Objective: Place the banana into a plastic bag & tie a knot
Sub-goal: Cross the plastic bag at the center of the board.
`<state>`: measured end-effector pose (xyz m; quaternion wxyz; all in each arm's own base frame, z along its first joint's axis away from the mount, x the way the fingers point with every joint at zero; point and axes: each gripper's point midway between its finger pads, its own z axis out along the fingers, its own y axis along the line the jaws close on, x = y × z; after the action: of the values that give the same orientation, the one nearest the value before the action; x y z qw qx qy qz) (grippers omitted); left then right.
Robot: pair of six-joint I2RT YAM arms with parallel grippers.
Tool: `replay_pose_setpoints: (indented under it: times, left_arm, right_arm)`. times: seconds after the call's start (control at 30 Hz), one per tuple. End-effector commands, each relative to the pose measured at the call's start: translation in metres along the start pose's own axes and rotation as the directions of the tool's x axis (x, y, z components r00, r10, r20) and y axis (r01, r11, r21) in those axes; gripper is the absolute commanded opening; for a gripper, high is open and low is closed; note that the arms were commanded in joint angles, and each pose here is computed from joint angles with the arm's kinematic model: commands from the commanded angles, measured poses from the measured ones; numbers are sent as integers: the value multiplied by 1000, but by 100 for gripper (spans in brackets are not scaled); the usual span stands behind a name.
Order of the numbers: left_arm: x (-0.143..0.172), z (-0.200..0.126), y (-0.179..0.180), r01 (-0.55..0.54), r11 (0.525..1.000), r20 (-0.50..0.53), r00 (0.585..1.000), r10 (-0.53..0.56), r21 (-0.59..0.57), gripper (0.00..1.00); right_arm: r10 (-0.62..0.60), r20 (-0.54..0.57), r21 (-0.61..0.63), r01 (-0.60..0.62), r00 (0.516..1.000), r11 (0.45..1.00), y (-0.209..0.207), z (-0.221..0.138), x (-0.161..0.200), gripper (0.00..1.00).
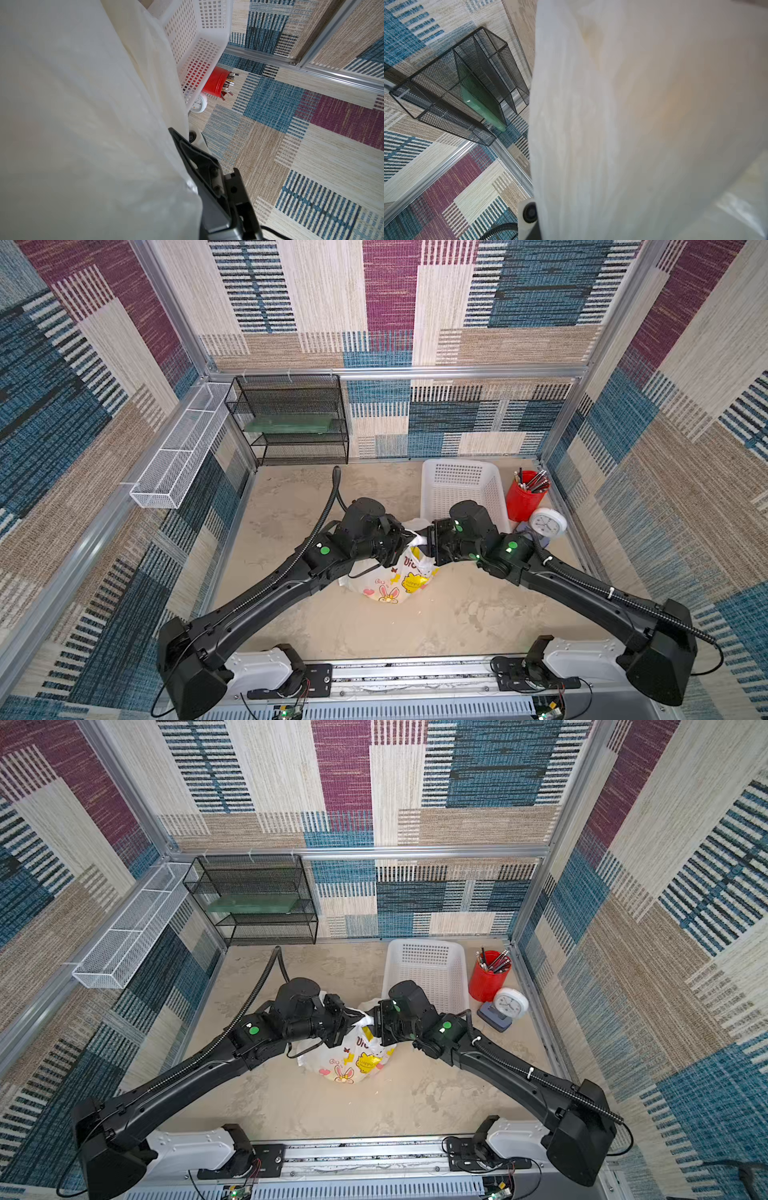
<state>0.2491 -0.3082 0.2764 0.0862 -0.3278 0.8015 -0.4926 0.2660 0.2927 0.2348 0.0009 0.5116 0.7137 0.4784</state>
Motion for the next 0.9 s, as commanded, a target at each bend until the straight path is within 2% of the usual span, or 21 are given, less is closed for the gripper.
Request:
replay_pose_setpoints:
  times: [0.0, 0.1, 0.27, 0.47, 0.67, 0.8, 0.83, 0.87]
  left_arm:
    - [6, 0, -8, -46, 999, -29, 998, 46, 21, 0]
    - [9, 0, -12, -74, 997, -46, 996, 76, 27, 0]
    - [17, -10, -18, -140, 990, -81, 987, 139, 4, 0]
    - [21, -36, 4, -234, 963, -159, 964, 212, -137, 0]
    - [25, -56, 28, -185, 969, -231, 962, 144, -166, 0]
    - [25, -56, 29, -140, 977, -244, 965, 98, -160, 0]
    - [24, -56, 28, -134, 979, -236, 967, 95, -154, 32]
    - [22, -56, 26, -122, 982, -225, 970, 88, -144, 100]
  right_arm:
    - [46, -25, -4, -46, 999, 999, 5, 2, 5, 12]
    - [36, -27, 5, -36, 999, 999, 5, 4, 6, 0]
    - [-21, -8, -9, 21, 1000, 1000, 12, 3, 5, 0]
    - [-157, 16, -68, 158, 987, 985, 32, -4, 6, 0]
    - [-243, 48, -139, 248, 969, 959, 47, -10, 5, 0]
    - [-279, 17, -152, 278, 960, 948, 52, -3, 12, 0]
    - [-283, 9, -146, 281, 959, 948, 51, 0, 15, 0]
    - [-285, 1, -144, 282, 959, 949, 49, 2, 17, 0]
